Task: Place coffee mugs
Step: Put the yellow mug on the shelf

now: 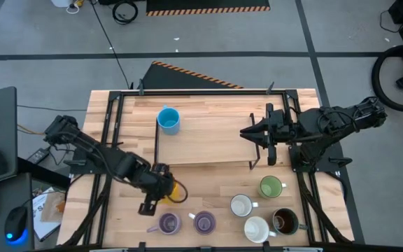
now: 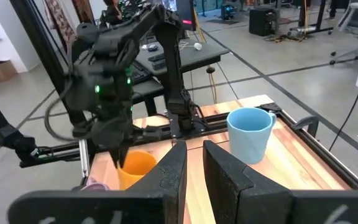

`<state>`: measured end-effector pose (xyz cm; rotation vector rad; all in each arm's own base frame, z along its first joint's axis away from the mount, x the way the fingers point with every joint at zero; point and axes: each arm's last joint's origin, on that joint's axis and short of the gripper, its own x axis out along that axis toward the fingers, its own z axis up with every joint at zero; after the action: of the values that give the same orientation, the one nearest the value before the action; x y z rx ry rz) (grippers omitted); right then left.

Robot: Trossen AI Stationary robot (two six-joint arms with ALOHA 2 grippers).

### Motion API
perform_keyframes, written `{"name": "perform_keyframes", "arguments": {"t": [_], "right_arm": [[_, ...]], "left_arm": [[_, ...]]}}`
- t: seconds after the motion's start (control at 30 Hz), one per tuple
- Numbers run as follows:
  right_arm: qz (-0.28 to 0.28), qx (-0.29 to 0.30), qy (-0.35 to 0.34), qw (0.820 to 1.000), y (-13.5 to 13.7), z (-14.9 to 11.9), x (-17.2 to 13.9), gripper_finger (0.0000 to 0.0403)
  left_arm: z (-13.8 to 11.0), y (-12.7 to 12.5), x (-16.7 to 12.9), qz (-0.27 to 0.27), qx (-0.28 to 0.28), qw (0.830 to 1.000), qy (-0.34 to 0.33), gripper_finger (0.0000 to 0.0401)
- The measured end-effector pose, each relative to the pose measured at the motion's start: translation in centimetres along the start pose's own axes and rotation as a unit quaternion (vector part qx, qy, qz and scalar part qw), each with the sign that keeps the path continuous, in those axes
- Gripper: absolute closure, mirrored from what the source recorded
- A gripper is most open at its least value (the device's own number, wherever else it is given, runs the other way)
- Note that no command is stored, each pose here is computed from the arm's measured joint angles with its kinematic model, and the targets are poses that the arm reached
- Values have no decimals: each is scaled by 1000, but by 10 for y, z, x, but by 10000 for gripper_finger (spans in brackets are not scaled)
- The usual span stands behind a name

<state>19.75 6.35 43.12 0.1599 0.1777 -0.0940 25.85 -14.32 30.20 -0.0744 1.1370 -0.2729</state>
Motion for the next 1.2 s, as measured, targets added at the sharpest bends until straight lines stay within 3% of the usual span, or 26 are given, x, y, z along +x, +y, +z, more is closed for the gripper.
{"name": "perform_keyframes", "arguments": {"t": [0.3,0.53,0.87,1.2], "right_arm": [[25,-6,9,1000,1,-1,0,344],[23,-15,17,999,1,-3,0,344],[34,-25,18,999,1,-3,-1,344],[37,-34,16,999,1,-2,-1,344]], "left_arm": [[41,14,-54,-7,-89,992,-89,378],[66,37,-79,35,-155,986,-55,378],[80,73,-79,94,-261,961,12,378],[77,82,-65,173,-263,947,57,378]]}}
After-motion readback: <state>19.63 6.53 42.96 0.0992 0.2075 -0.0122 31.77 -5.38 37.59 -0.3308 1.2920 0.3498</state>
